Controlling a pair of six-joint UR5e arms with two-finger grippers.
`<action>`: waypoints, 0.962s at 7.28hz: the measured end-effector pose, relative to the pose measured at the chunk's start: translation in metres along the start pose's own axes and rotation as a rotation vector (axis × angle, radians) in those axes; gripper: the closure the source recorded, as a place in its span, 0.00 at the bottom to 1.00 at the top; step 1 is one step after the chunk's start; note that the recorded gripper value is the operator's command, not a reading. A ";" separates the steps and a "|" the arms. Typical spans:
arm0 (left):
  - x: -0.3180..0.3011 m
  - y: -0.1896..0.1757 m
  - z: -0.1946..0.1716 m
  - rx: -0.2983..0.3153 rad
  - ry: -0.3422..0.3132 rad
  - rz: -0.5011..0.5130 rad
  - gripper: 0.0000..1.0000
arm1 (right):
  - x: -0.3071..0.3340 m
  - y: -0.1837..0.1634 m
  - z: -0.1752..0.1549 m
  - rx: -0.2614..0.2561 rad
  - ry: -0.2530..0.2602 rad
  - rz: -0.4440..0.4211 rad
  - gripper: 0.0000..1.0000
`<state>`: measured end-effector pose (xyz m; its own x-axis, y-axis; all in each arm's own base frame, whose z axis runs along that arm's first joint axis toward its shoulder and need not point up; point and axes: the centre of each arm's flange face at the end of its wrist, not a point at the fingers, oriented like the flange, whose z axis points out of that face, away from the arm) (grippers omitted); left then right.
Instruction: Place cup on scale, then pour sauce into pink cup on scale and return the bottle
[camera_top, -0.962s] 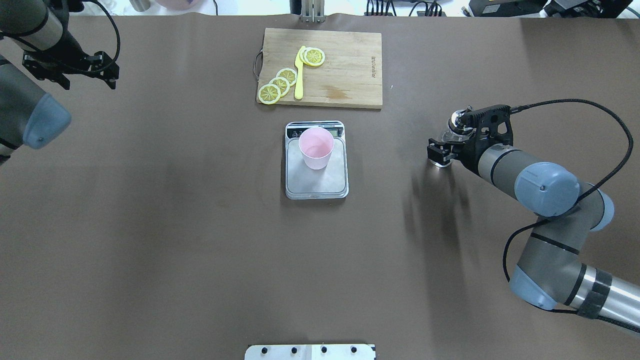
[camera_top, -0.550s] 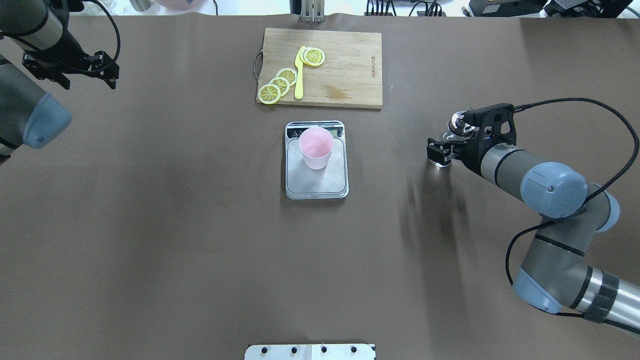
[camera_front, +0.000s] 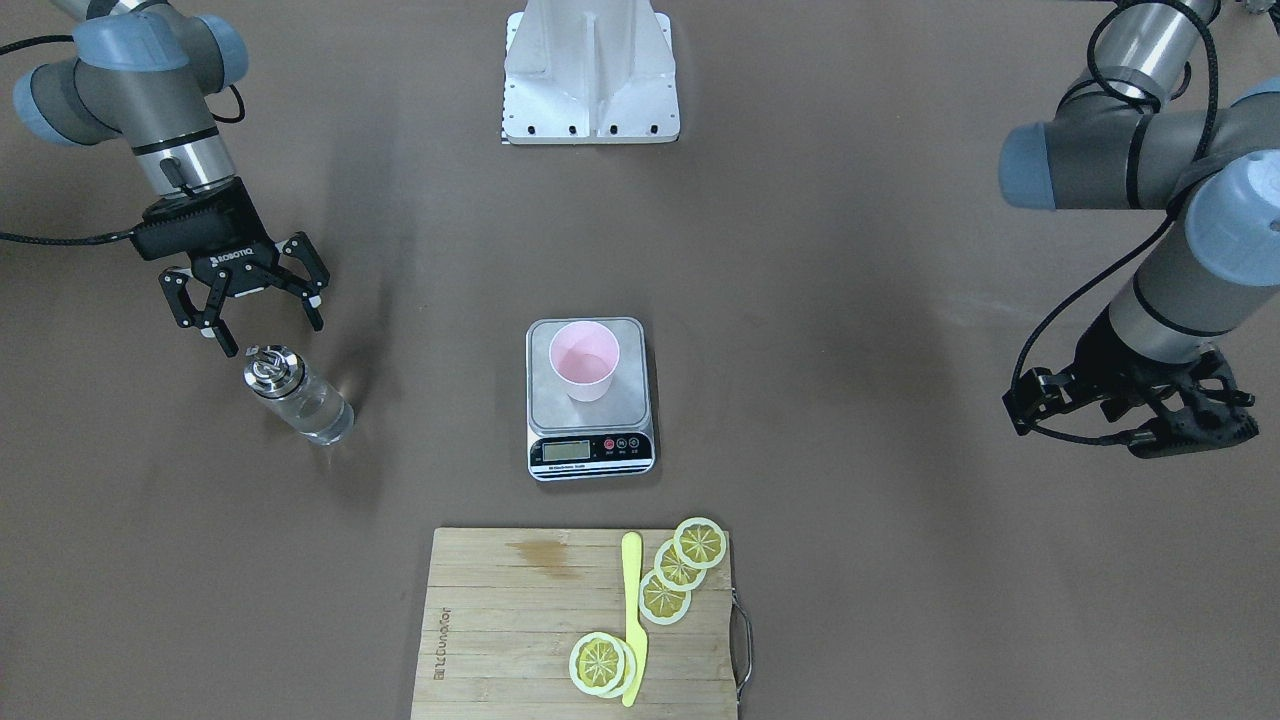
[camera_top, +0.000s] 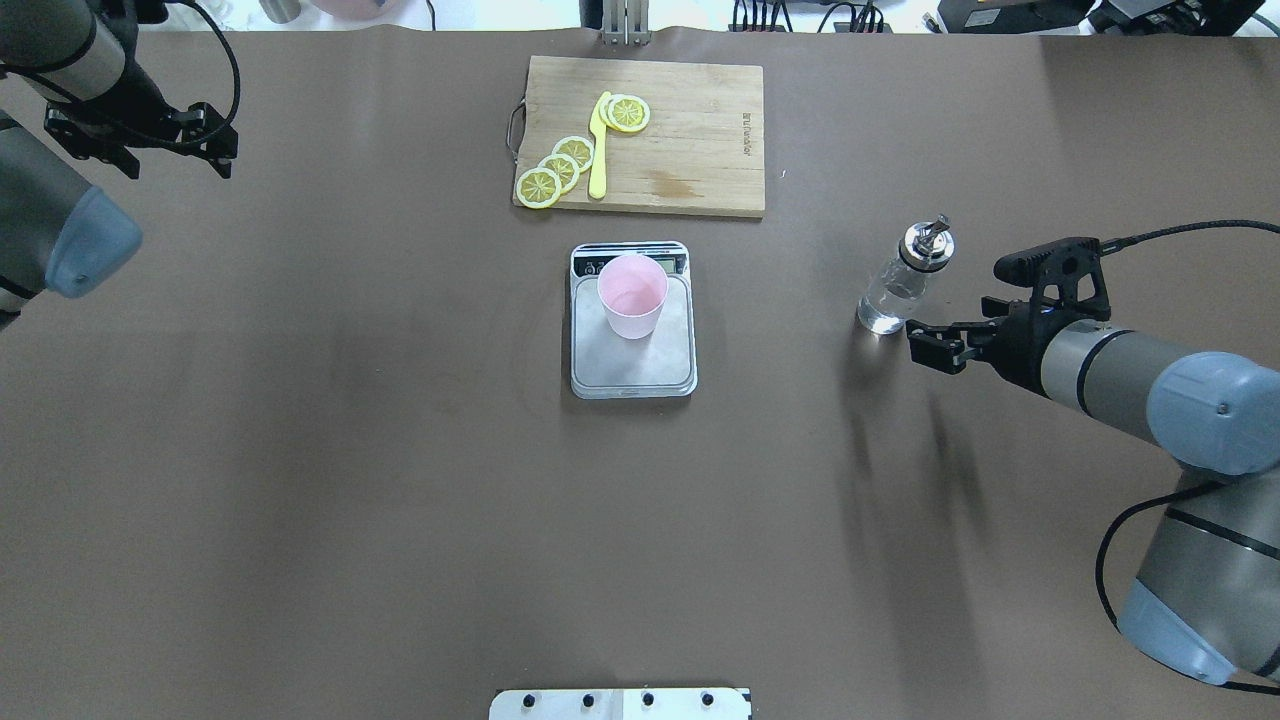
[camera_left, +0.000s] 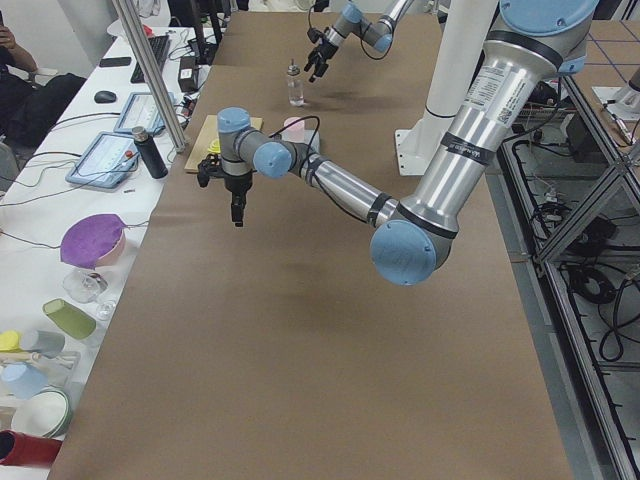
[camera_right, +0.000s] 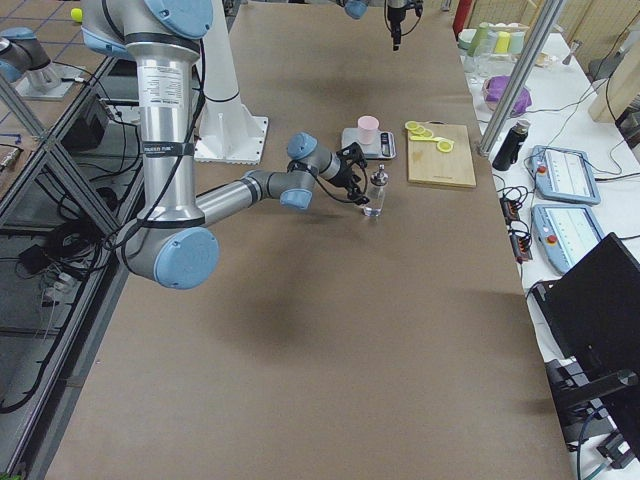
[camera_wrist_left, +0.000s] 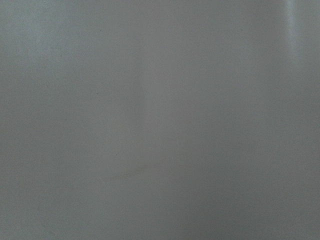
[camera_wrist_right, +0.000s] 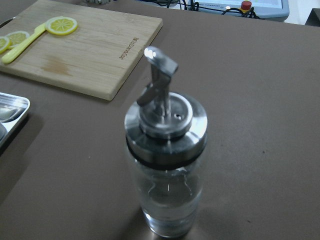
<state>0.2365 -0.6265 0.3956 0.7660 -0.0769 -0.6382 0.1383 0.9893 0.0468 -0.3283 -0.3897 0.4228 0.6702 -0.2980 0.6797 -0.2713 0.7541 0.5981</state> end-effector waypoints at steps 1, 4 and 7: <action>0.001 0.000 -0.001 0.002 0.001 0.002 0.02 | -0.003 -0.008 -0.023 -0.047 0.005 0.001 0.00; 0.004 -0.001 -0.004 0.007 0.006 0.007 0.02 | 0.025 -0.070 -0.077 -0.211 0.028 0.038 0.00; -0.013 -0.014 -0.022 0.033 0.005 0.003 0.02 | 0.111 -0.158 -0.090 -0.401 0.092 0.034 0.00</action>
<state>0.2110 -0.6363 0.3862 0.7631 -0.0732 -0.6422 0.1568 0.9848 0.0741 -0.1484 -0.4892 0.3656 0.7294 -0.2289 0.6447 -0.0159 0.9365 0.3504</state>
